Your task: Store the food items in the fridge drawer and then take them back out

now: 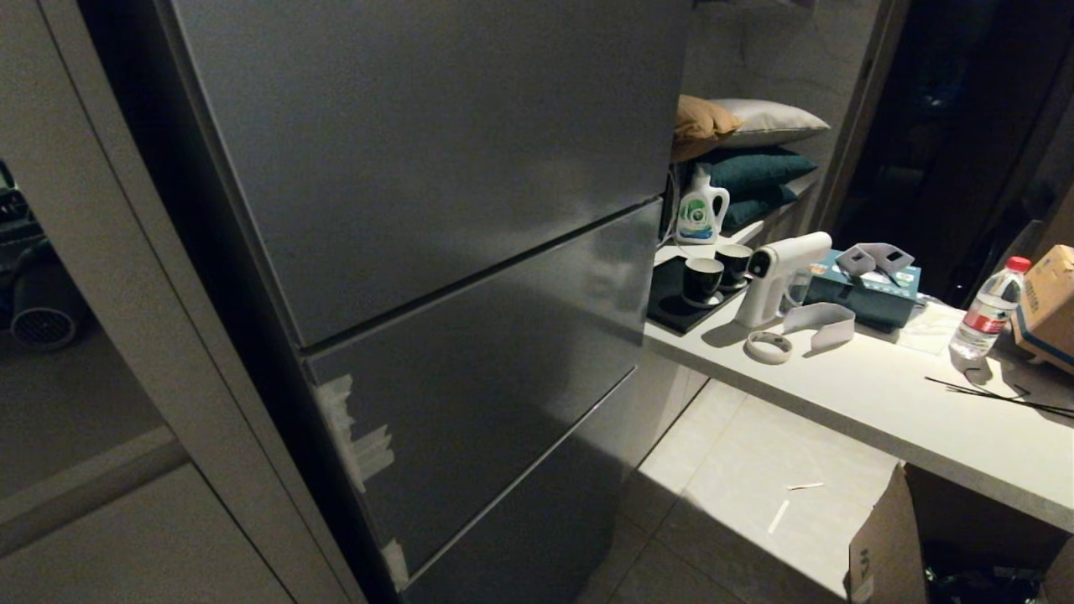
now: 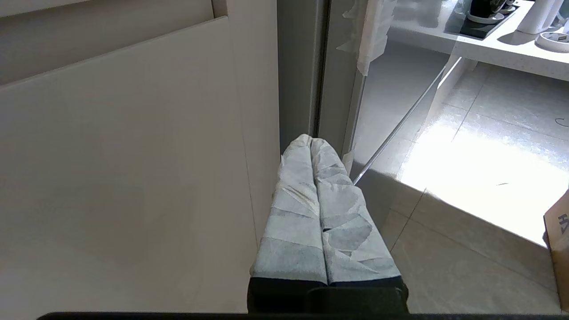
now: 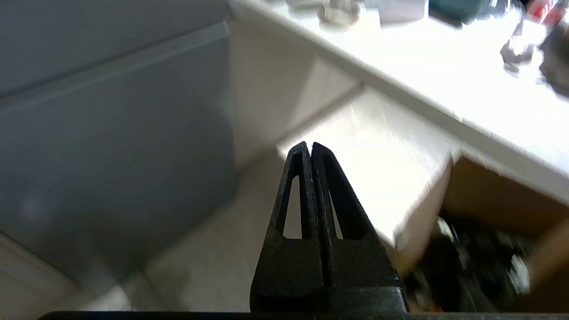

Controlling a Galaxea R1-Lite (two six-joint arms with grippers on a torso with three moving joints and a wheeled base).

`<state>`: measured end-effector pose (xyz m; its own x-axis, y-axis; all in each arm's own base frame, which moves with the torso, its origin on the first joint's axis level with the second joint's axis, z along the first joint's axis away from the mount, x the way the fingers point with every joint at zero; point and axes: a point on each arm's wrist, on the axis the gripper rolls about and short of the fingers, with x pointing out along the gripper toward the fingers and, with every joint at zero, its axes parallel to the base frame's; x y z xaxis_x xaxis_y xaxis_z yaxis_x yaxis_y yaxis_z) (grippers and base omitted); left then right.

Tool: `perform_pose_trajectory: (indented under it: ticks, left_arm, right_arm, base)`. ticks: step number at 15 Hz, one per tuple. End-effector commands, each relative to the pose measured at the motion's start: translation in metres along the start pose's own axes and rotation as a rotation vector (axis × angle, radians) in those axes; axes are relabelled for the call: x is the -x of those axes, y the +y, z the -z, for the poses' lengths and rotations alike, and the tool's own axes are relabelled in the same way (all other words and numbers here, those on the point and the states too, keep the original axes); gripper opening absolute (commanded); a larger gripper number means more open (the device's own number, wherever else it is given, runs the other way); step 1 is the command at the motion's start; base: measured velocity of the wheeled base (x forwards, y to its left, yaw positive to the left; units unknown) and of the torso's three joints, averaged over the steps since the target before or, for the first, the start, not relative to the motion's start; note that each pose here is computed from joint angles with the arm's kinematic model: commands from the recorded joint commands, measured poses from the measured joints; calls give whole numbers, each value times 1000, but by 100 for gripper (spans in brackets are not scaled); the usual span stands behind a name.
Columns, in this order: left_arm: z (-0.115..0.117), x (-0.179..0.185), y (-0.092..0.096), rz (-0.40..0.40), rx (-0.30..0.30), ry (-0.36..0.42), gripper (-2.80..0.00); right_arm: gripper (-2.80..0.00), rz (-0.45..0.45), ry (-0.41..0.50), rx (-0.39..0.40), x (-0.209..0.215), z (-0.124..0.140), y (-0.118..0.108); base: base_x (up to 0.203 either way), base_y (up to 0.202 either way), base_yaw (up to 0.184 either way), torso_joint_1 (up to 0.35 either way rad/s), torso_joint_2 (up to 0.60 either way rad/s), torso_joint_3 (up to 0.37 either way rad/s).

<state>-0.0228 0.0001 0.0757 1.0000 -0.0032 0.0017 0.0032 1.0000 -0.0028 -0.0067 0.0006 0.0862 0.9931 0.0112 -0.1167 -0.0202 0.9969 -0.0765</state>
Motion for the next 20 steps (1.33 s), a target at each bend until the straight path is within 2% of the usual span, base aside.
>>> perform_pose_trajectory:
  ticks: [1,2,4,12,20]
  left_arm:
    - [0,0,0,0,-1,0,-280]
    - [0,0,0,0,2,0,-280]
    - [0,0,0,0,0,0,-280]
    - [0,0,0,1,0,0,-280]
    - [0,0,0,1,-3,1,-280]
  right_arm:
    - [-280,1,-142,-9,11,12,1]
    - [-280,4,-175,-16,13,13,1]
    - [-280,5,-168,-42,13,13,1]
    - [-280,4,-166,-39,13,13,1]
    - [-280,23,-168,-70,13,13,0]
  base:
    - [0,0,0,0,0,0]
    - [0,0,0,0,0,0]
    - [0,0,0,0,0,0]
    - [0,0,0,0,0,0]
    - [0,0,0,0,0,0]
